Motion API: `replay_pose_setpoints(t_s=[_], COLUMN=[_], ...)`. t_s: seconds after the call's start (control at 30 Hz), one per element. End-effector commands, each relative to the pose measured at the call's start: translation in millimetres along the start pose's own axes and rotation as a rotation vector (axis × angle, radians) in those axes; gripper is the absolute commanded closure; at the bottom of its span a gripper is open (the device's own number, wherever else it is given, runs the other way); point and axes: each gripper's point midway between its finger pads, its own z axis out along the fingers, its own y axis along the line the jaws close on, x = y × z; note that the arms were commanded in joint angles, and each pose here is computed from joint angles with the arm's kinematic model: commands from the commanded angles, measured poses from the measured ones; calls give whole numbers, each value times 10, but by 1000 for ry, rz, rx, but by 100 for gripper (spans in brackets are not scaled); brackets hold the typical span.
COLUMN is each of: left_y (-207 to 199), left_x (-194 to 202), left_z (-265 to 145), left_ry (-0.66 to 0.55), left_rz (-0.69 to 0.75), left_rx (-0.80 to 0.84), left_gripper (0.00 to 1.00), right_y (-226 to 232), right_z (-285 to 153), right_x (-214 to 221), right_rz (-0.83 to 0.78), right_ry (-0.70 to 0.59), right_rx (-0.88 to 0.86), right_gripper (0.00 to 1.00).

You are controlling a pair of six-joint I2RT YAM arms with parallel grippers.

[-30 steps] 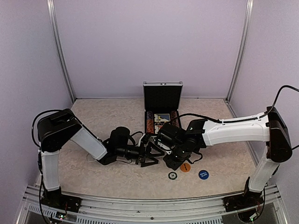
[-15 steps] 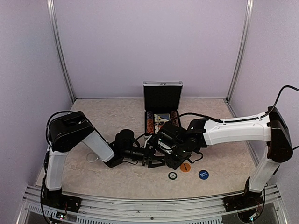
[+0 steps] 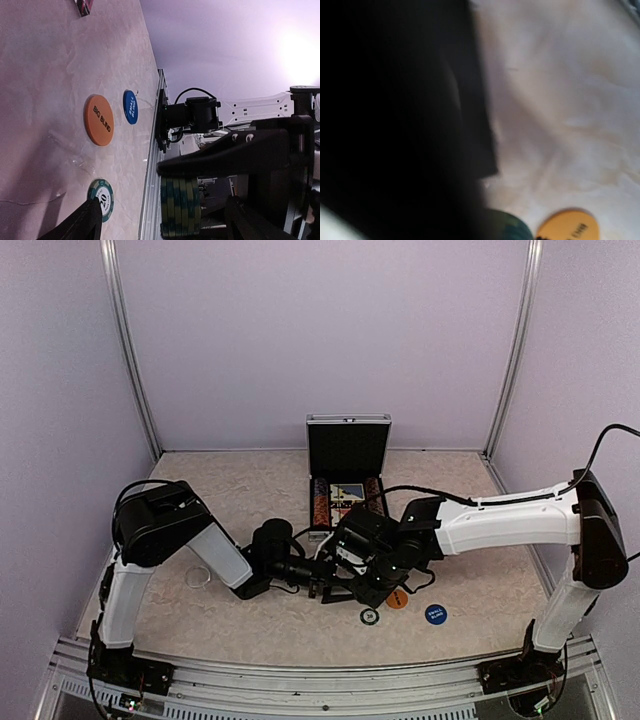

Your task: Pack up texas hold em set

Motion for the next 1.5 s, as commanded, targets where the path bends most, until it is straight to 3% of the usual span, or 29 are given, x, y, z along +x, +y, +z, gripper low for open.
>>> replay_pose_setpoints(t_s=[0.0, 0.77, 1.47], left_y=[-131, -124, -156], left_x=[92, 260, 418], left_z=[137, 12, 178], left_ry=[64, 81, 156], left_rz=[21, 3, 15], left_rx=[56, 64, 82], left_gripper=[16, 21, 28], right_y=[183, 191, 259], right_z=[-80, -68, -81], right_x=[-42, 39, 6], right_rz=[-75, -139, -195], right_ry=[-50, -45, -53], right_rx=[-53, -55, -87], right_gripper=[74, 74, 73])
